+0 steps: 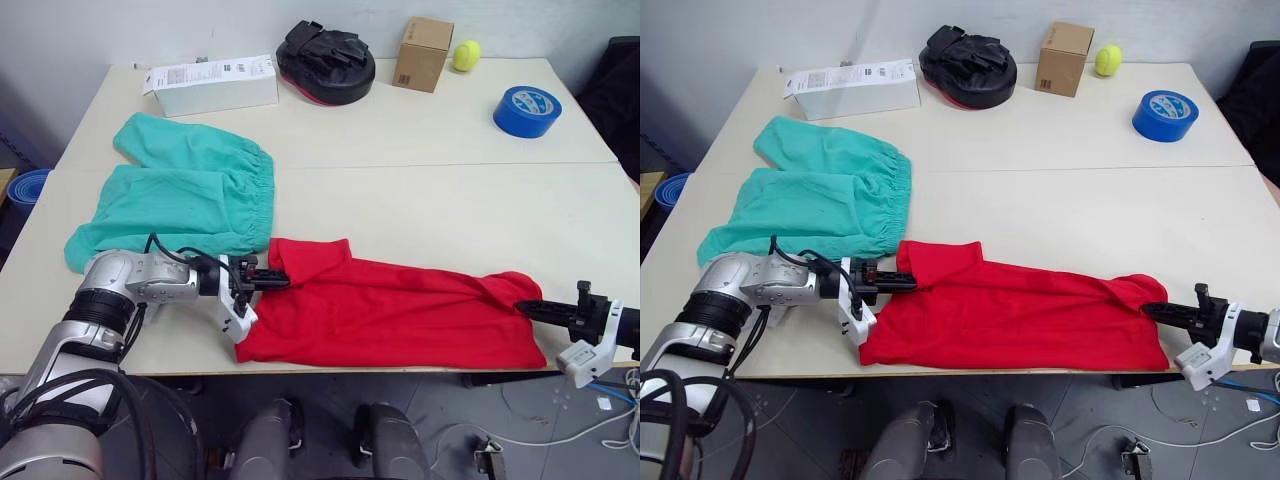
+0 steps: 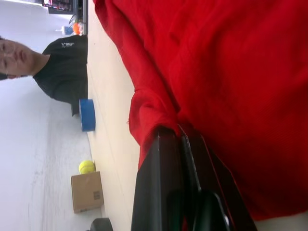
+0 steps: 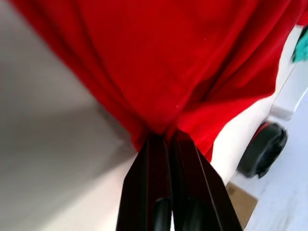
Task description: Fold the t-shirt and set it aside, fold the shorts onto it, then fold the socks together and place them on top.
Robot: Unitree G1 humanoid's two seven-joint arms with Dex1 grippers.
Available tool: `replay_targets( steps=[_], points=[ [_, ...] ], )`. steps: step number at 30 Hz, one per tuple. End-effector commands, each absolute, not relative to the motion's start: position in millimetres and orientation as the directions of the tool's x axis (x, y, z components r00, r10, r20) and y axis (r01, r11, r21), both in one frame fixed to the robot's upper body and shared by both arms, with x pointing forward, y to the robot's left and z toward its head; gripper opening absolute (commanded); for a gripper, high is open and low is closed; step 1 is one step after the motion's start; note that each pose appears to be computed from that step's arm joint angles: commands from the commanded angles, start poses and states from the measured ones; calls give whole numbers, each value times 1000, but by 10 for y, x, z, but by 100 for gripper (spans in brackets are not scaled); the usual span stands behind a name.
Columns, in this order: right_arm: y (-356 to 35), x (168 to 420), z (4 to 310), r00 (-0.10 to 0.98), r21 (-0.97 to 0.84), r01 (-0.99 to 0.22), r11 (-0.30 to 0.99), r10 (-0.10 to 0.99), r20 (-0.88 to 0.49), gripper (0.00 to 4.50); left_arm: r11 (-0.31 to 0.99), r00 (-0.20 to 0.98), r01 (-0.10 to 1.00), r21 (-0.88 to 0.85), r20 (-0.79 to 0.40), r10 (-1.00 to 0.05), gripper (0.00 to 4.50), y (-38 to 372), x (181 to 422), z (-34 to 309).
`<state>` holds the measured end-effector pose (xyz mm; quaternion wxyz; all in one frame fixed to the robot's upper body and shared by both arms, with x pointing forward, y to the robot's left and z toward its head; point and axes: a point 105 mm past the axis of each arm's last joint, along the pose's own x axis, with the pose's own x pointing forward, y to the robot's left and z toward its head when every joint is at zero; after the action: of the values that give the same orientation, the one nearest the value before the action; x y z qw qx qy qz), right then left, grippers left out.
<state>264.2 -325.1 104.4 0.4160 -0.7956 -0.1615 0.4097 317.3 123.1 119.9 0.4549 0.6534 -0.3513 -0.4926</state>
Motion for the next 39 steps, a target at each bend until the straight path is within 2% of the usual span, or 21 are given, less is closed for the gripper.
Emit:
replay_targets(
  steps=[1, 3, 4, 6, 9, 13, 17, 19, 20, 21, 23, 24, 26, 29, 33, 39],
  points=[
    [-3308, 2677, 1145, 638, -809, -84, -582, 592, -492, 67, -355, 293, 46, 934, -352, -889, 0, 1291, 3216, 1101],
    [-3275, 2700, 1195, 638, -824, -78, -561, 608, -473, 138, -325, 299, 88, 942, -336, -893, 0, 1305, 3235, 1115],
    [-3258, 2711, 1231, 641, -838, -79, -540, 616, -458, 174, -304, 310, 115, 946, -325, -894, 34, 1315, 3257, 1131],
    [-3218, 2710, 1304, 637, -861, -89, -501, 636, -436, 220, -252, 326, 170, 953, -296, -898, 56, 1334, 3288, 1178],
    [-3196, 2711, 1413, 648, -898, -156, -412, 644, -408, 315, -181, 377, 291, 939, -286, -881, 144, 1400, 3348, 1211],
    [-3189, 2696, 1528, 648, -919, -298, -260, 652, -394, 449, -109, 389, 547, 830, -368, -845, 270, 1553, 3295, 1207],
    [-3167, 2664, 1492, 614, -889, -383, -251, 650, -448, 450, -34, 345, 731, 681, -412, -843, 392, 1624, 3177, 1311],
    [-3144, 2742, 1518, 656, -899, -390, -201, 625, -424, 450, 8, 322, 802, 597, -422, -847, 446, 1641, 3125, 1373],
    [-3106, 2828, 1591, 696, -900, -423, -106, 598, -398, 450, 40, 320, 833, 552, -421, -849, 446, 1649, 3121, 1407],
    [-3052, 2872, 1647, 706, -855, -516, 47, 589, -394, 450, 86, 319, 869, 488, -417, -851, 446, 1657, 3130, 1450],
    [-2871, 2832, 1731, 639, -683, -688, 245, 652, -409, 450, 168, 320, 915, 368, -405, -857, 446, 1661, 3166, 1544],
    [-2775, 2792, 1783, 597, -601, -745, 289, 691, -408, 450, 200, 317, 931, 304, -405, -858, 446, 1665, 3180, 1580],
    [-2614, 2698, 1861, 512, -454, -832, 318, 753, -413, 450, 219, 291, 952, 213, -416, -862, 446, 1683, 3178, 1638],
    [-2472, 2611, 1948, 443, -350, -883, 313, 802, -401, 450, 232, 276, 960, 154, -425, -862, 446, 1730, 3186, 1718],
    [-2357, 2659, 2083, 469, -321, -872, 370, 821, -325, 450, 295, 296, 954, 64, -380, -876, 446, 1744, 3297, 1922],
    [-2386, 2662, 2041, 479, -331, -867, 373, 807, -344, 450, 338, 292, 937, -90, -330, -898, 446, 1615, 3476, 2066]
  ],
)
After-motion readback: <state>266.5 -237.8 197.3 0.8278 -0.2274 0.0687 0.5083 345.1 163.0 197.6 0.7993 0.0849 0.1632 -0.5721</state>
